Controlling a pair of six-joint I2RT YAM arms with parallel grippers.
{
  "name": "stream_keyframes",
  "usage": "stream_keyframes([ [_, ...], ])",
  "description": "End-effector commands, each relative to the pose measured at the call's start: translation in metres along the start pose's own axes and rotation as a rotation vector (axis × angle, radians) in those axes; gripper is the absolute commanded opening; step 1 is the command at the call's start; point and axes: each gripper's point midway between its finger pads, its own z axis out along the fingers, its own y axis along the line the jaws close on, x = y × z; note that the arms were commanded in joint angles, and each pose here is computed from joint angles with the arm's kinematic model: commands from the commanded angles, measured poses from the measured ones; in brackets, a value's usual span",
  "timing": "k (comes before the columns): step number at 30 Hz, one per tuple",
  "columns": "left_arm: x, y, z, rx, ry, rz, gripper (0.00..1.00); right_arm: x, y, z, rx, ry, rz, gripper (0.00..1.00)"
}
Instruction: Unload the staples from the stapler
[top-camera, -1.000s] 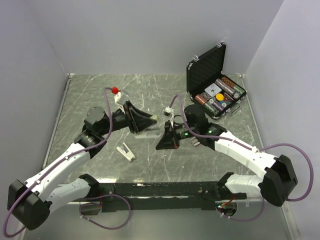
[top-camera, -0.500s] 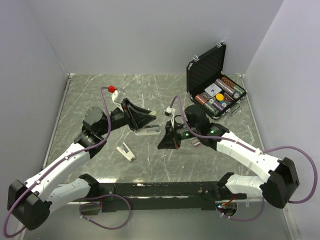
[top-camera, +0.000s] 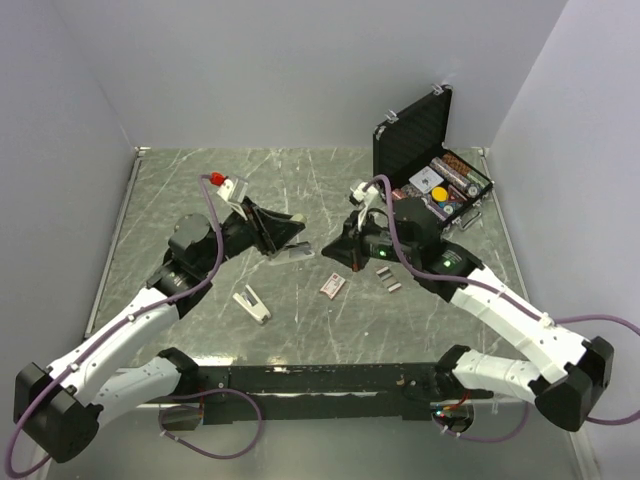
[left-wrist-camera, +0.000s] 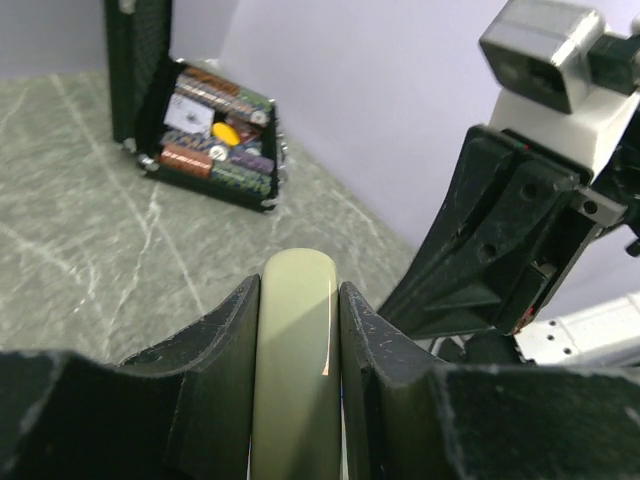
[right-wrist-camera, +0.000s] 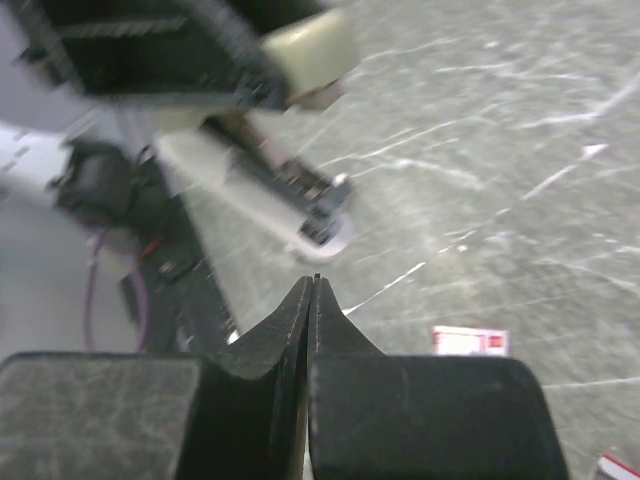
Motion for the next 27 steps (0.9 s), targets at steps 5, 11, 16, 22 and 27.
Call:
stream_keyframes([
  [5, -0.02, 0.011, 0.008, -0.071, -0.064, 0.018, 0.01, -0.064, -0.039, 0.023, 0.198, -0.188, -0.011, 0.0],
  [11, -0.014, 0.017, 0.017, -0.084, -0.033, 0.007, 0.01, -0.081, -0.038, 0.045, 0.155, -0.194, -0.003, 0.0],
  [16, -0.015, 0.024, 0.022, -0.114, -0.043, -0.007, 0.01, -0.073, -0.04, 0.058, 0.127, -0.148, 0.017, 0.0],
  [22, -0.025, 0.036, 0.026, -0.187, -0.075, -0.017, 0.01, -0.056, -0.041, 0.063, 0.115, -0.13, 0.045, 0.0],
  [27, -0.025, 0.043, 0.029, -0.216, -0.088, -0.03, 0.01, -0.049, -0.039, 0.068, 0.088, -0.12, 0.063, 0.0],
])
